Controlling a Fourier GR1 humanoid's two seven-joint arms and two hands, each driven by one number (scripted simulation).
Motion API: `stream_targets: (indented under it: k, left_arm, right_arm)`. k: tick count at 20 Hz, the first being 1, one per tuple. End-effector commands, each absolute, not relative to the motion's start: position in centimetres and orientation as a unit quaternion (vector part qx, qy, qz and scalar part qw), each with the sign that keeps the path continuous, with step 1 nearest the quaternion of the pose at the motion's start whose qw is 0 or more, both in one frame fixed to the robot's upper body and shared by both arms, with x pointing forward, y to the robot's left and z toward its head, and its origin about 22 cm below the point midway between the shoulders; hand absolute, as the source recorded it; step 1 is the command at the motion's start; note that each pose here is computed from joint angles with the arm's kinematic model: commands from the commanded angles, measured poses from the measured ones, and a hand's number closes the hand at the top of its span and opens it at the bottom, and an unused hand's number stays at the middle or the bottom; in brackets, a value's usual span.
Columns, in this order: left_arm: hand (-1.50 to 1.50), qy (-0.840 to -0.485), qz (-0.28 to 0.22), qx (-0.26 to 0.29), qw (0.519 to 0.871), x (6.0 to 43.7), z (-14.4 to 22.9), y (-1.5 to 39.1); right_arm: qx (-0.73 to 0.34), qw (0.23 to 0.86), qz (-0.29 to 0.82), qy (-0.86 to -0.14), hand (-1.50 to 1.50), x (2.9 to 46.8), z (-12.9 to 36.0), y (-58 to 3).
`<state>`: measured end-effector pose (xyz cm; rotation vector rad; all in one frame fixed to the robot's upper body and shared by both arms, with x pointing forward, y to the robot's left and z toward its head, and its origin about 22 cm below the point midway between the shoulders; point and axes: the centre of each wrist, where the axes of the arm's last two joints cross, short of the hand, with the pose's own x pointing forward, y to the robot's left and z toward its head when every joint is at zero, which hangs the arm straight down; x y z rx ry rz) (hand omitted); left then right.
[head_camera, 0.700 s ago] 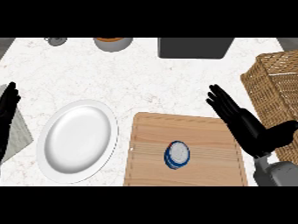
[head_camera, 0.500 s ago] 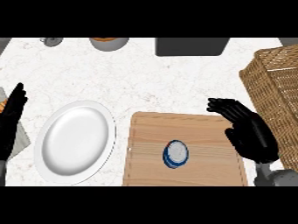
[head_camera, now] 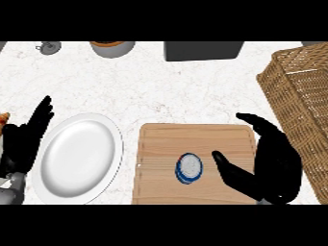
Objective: Pick the can from the cutting board and place it in the basket
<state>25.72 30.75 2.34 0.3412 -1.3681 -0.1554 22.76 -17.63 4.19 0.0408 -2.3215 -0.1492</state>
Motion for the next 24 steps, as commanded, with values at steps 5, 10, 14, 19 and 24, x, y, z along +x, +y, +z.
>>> stream_targets:
  k: [5,10,14,19,24]
  left_arm:
    - [0.0,-0.614,-0.072,0.15,0.772,26.4,2.3,30.7]
    - [0.0,-0.619,-0.068,0.151,0.768,26.8,2.4,29.4]
    - [0.0,-0.622,-0.087,0.147,0.764,26.9,2.4,29.4]
    - [0.0,-0.621,-0.088,0.137,0.767,27.6,2.3,28.0]
    - [0.0,-0.626,-0.097,0.134,0.762,28.7,2.3,28.5]
  right_arm:
    - [-0.276,0.471,0.006,-0.838,-1.5,17.5,-0.2,-19.4]
    - [-0.324,0.558,0.165,-0.746,-1.5,11.5,-2.0,-23.4]
    - [-0.285,0.618,0.259,-0.685,-1.5,8.3,0.0,-24.0]
    - [-0.241,0.653,0.287,-0.658,-1.5,6.1,6.0,-21.4]
    - [-0.264,0.663,0.285,-0.641,-1.5,5.2,13.0,-20.0]
